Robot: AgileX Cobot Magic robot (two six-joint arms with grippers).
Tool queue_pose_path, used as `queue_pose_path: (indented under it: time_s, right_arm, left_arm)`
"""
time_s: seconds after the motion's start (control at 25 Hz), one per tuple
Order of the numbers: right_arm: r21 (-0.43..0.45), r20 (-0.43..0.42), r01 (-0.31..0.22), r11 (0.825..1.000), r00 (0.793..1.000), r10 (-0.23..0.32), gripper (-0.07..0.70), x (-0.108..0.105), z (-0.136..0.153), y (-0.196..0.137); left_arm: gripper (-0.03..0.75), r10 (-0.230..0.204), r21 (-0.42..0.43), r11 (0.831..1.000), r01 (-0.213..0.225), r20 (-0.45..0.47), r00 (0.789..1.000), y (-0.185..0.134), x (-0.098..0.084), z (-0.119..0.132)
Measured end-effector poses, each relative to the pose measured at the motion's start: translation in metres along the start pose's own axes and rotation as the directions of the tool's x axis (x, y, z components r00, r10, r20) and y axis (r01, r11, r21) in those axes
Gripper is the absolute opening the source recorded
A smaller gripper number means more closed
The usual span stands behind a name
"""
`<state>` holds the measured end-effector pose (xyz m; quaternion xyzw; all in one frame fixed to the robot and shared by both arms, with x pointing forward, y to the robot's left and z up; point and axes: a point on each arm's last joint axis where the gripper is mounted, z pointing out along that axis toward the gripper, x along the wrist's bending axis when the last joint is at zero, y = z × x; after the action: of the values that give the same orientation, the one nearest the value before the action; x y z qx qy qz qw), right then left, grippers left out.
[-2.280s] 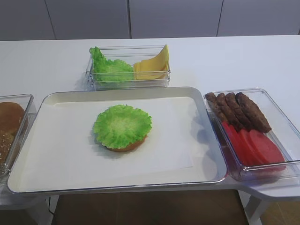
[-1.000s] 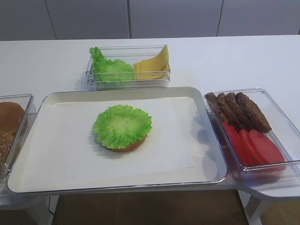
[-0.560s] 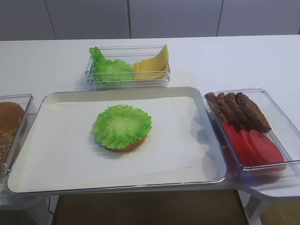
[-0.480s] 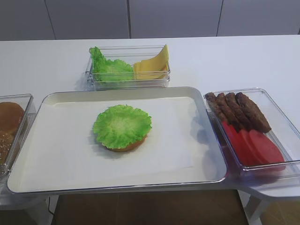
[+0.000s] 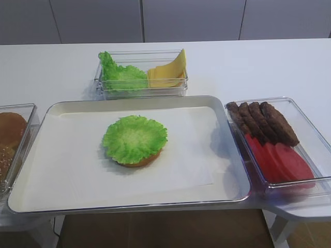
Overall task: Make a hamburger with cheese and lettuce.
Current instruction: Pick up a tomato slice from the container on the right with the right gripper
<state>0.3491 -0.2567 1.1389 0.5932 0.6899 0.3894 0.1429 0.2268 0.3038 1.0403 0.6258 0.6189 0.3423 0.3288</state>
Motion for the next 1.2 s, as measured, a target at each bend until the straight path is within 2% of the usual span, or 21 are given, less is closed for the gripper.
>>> queue_pose_path:
  time_s: [0.28,0.44,0.6,0.72,0.96,1.2]
  right_arm:
    - [0.081,-0.002,-0.025,0.996,1.0,0.025,0.347,-0.001,0.025,0.033]
    - [0.136,-0.019,0.002,0.991,1.0,0.001,0.346,0.006,0.041,0.041]
    - [0.214,0.032,-0.006,0.977,0.999,-0.001,0.346,0.012,0.064,0.043]
    - [0.281,0.028,0.005,0.96,1.0,-0.014,0.346,0.022,0.084,0.042]
    - [0.42,0.077,0.021,0.907,0.995,-0.059,0.346,0.037,0.125,0.029]
    - [0.522,0.14,0.069,0.85,0.976,-0.166,0.346,0.055,0.155,0.01]
  left_arm:
    - [0.288,0.0,0.0,1.0,0.0,0.0,1.0,0.0,0.0,0.0]
    - [0.288,0.0,0.0,1.0,0.0,0.0,1.0,0.0,0.0,0.0]
    - [0.288,0.0,0.0,1.0,0.0,0.0,1.0,0.0,0.0,0.0]
    - [0.288,0.0,0.0,1.0,0.0,0.0,1.0,0.0,0.0,0.0]
    - [0.288,0.0,0.0,1.0,0.0,0.0,1.0,0.0,0.0,0.0]
    - [0.288,0.0,0.0,1.0,0.0,0.0,1.0,0.0,0.0,0.0]
